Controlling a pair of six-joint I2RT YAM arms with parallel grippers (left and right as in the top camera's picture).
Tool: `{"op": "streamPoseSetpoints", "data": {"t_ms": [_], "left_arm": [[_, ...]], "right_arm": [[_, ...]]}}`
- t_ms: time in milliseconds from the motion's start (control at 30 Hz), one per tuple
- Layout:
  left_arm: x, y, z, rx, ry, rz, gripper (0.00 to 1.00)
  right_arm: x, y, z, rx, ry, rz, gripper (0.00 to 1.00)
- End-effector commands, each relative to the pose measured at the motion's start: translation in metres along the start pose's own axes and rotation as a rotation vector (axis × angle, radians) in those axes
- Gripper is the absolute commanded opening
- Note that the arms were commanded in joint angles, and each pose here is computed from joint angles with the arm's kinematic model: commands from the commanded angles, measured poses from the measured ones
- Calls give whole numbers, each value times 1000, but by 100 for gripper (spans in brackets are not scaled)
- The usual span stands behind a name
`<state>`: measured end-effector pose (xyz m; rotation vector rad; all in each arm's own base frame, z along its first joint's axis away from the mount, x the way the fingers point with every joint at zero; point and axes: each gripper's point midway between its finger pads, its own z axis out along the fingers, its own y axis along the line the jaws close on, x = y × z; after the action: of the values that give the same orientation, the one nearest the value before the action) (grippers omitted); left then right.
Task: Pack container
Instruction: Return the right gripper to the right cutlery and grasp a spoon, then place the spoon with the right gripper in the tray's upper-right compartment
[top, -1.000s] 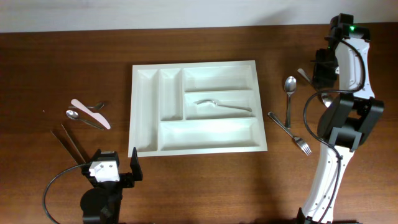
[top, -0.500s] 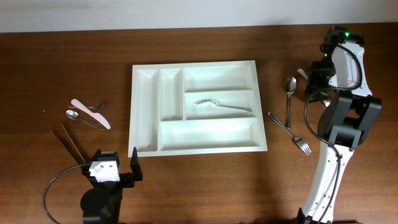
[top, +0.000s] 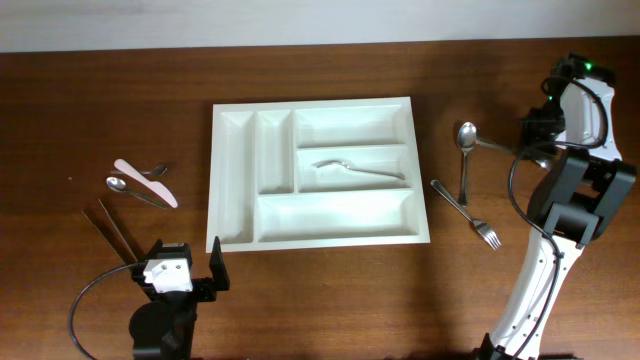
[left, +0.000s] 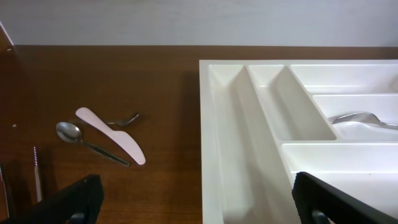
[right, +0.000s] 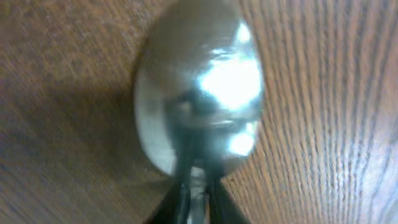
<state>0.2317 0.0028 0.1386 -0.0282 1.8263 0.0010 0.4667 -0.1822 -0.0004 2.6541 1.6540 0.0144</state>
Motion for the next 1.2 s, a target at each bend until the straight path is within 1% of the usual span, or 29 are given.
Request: {"op": "streamPoseSetpoints", "data": {"t_ms": [0, 133, 200, 233, 333, 367, 400, 533, 600, 667, 800, 833, 867, 967, 1000, 1033, 1133, 1167], "left_arm": [[1, -2, 0, 11, -1, 16, 99], [1, -2, 0, 11, -1, 16, 99], [1, -2, 0, 11, -1, 16, 99], [1, -2, 0, 11, -1, 16, 99], [1, -2, 0, 11, -1, 16, 99], [1, -2, 0, 11, -1, 16, 99], [1, -2, 0, 11, -1, 16, 99], [1, -2, 0, 11, -1, 16, 99], [1, -2, 0, 11, -1, 16, 99], [1, -2, 0, 11, -1, 16, 99], [1, -2, 0, 11, -1, 16, 99], [1, -2, 0, 11, -1, 16, 99], [1, -2, 0, 11, -1, 16, 99], [1, -2, 0, 11, -1, 16, 99], [1, -2, 0, 11, -1, 16, 99], [1, -2, 0, 11, -1, 16, 99], [1, -2, 0, 11, -1, 16, 99], [1, -2, 0, 11, -1, 16, 99]], "right_arm": [[-5, -10, 15, 48, -23, -63, 4], [-5, -9, 15, 44, -22, -118, 4], [-7, -9, 15, 45, -27, -211, 4], [-8, -8, 15, 44, -34, -336, 4], [-4, 4, 15, -2, -25, -565, 4], [-1, 12, 15, -38, -22, -714, 4], [3, 17, 15, -62, -17, -804, 4], [16, 31, 13, -153, 16, -1067, 4], [34, 39, 5, -247, 77, -1202, 4], [45, 47, -8, -319, 112, -1257, 4], [67, 68, -53, -503, 142, -1366, 4], [75, 76, -79, -584, 140, -1415, 4], [76, 78, -86, -602, 134, -1422, 4], [88, 89, -147, -751, 81, -1508, 4], [93, 88, -158, -788, 80, -1537, 4], [104, 84, -185, -862, 83, -1588, 4], [121, 74, -211, -923, 105, -1628, 4], [133, 66, -222, -957, 122, -1671, 4]]}}
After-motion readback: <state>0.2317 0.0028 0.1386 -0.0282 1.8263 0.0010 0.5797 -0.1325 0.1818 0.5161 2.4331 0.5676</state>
